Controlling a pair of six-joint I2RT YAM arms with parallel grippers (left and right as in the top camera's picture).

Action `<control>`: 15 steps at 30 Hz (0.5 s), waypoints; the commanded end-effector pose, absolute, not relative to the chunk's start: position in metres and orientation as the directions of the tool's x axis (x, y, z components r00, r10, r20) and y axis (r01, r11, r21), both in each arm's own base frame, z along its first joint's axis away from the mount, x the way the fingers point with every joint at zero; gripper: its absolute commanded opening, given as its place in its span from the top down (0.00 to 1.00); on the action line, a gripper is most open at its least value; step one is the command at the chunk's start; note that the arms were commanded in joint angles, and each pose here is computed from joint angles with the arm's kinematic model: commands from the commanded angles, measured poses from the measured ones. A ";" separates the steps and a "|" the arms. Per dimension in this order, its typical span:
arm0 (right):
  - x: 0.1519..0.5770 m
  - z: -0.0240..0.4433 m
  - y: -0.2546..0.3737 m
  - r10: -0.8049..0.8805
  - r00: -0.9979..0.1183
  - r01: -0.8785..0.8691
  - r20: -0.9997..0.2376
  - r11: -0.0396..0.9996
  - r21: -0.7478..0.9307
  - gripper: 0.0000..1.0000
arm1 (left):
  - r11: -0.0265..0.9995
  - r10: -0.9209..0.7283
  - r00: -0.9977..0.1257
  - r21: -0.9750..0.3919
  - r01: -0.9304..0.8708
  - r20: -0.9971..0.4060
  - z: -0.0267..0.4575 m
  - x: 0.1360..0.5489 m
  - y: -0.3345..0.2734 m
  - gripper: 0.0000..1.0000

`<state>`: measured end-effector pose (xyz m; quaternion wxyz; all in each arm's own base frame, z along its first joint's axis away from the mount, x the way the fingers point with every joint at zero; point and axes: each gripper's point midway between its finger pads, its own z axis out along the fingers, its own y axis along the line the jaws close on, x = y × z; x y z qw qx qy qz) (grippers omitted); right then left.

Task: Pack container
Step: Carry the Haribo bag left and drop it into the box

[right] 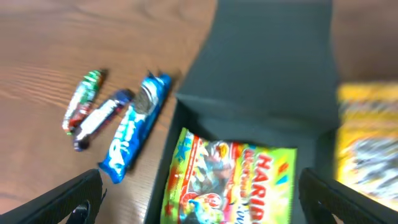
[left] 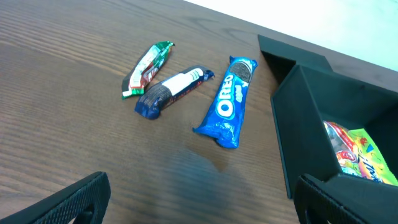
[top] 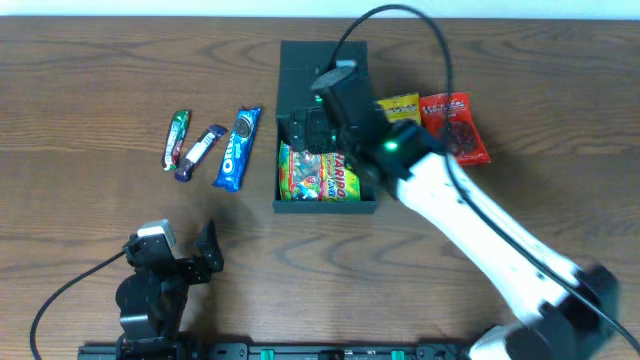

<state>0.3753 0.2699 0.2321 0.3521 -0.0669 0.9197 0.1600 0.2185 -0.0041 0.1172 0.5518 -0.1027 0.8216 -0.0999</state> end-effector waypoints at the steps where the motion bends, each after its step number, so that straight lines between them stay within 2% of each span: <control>1: 0.368 0.255 0.255 -0.174 -0.672 -0.363 -0.720 0.925 0.115 0.01 | 0.957 -0.288 -0.380 -0.283 -0.071 -0.879 0.109 0.219 -0.003 0.05; 4: 0.353 0.253 0.243 -0.279 -0.671 -0.418 -0.687 0.908 0.039 0.01 | 0.957 -0.288 -0.380 -0.283 -0.071 -0.879 0.109 0.219 -0.003 0.05; 7: 0.343 0.243 0.233 -0.315 -0.700 -0.421 -0.641 0.907 0.014 0.01 | 0.952 -0.302 -0.369 -0.301 -0.063 -0.879 0.113 0.220 -0.005 0.05; 12: 0.339 0.235 0.222 -0.298 -0.743 -0.387 -0.600 0.922 0.021 0.01 | 0.828 -0.477 -0.453 -0.558 0.055 -0.753 0.116 0.213 -0.046 0.05; 15: 0.342 0.234 0.217 -0.284 -0.749 -0.370 -0.598 0.929 0.023 0.01 | 0.752 -0.585 -0.429 -0.659 0.032 -0.688 0.127 0.217 -0.048 0.05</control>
